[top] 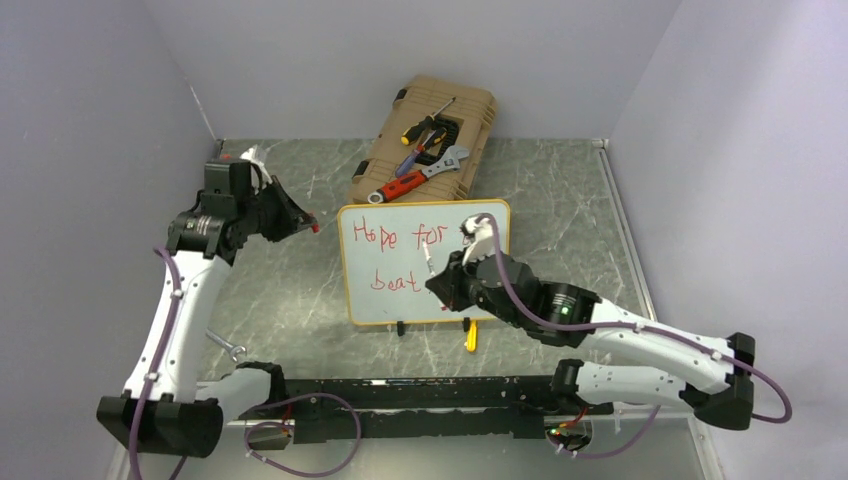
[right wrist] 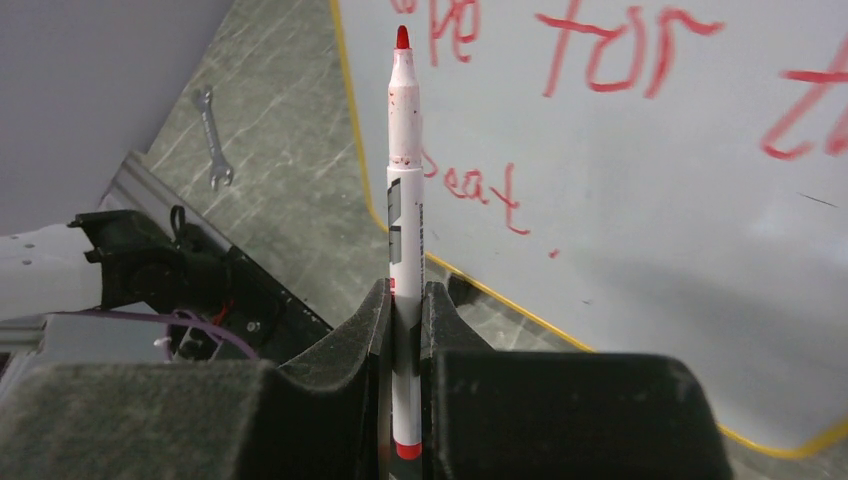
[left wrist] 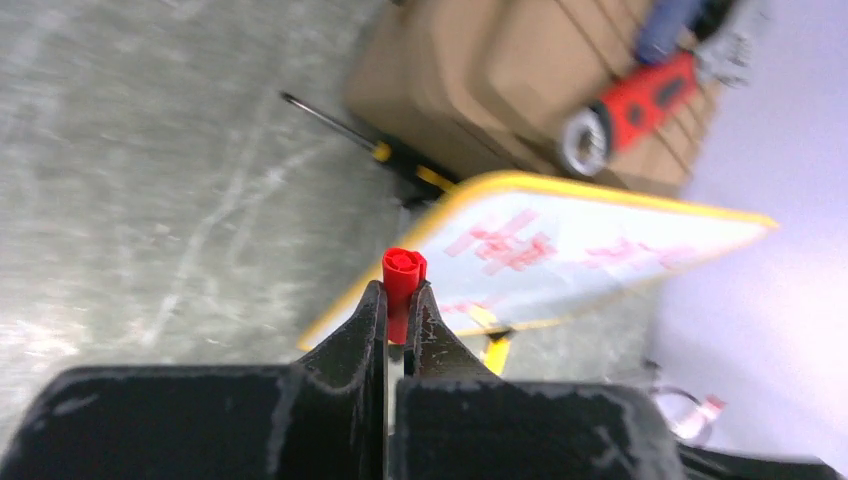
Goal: Write a sentence on the whiteboard
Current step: Close the whiteboard marker at the center of the board.
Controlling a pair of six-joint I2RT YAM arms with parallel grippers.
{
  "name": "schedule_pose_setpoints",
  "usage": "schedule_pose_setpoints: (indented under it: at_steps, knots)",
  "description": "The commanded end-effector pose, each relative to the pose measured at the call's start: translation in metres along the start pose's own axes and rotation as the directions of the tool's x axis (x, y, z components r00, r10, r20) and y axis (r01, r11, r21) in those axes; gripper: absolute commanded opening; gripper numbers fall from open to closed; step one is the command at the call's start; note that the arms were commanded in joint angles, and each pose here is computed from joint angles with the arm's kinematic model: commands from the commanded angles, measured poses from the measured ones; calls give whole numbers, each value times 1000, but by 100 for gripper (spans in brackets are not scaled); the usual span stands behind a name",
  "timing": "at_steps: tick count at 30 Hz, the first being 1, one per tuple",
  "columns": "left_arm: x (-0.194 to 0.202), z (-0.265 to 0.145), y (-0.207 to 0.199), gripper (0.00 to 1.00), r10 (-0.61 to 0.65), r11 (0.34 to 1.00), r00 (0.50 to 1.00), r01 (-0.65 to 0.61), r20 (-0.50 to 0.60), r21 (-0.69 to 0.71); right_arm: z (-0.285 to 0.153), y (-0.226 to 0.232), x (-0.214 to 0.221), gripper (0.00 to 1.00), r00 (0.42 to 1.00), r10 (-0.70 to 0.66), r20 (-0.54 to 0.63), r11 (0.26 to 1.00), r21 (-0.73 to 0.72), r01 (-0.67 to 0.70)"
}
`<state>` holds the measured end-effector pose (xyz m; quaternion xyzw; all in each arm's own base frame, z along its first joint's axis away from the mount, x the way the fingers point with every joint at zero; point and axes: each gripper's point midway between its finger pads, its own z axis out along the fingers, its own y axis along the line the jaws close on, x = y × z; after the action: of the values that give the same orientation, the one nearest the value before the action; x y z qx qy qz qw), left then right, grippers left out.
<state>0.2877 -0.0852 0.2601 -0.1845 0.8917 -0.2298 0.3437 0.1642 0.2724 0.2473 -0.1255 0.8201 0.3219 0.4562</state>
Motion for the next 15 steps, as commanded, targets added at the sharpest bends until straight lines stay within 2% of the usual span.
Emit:
schedule_pose_setpoints:
  at_steps: [1, 6, 15]
  knots:
    - [24, -28, -56, 0, -112, 968, 989, 131, -98, 216, 10, 50, -22, 0, 999, 32, 25, 991, -128, -28]
    - [34, -47, -87, 0, -151, 919, 980, 186, -128, 347, 22, 87, -17, 0, 1000, 24, -16, 982, -188, -26]
    - [52, -56, -97, 0, -165, 889, 972, 219, -166, 402, 39, 120, -5, 0, 996, 27, -81, 975, -219, -44]
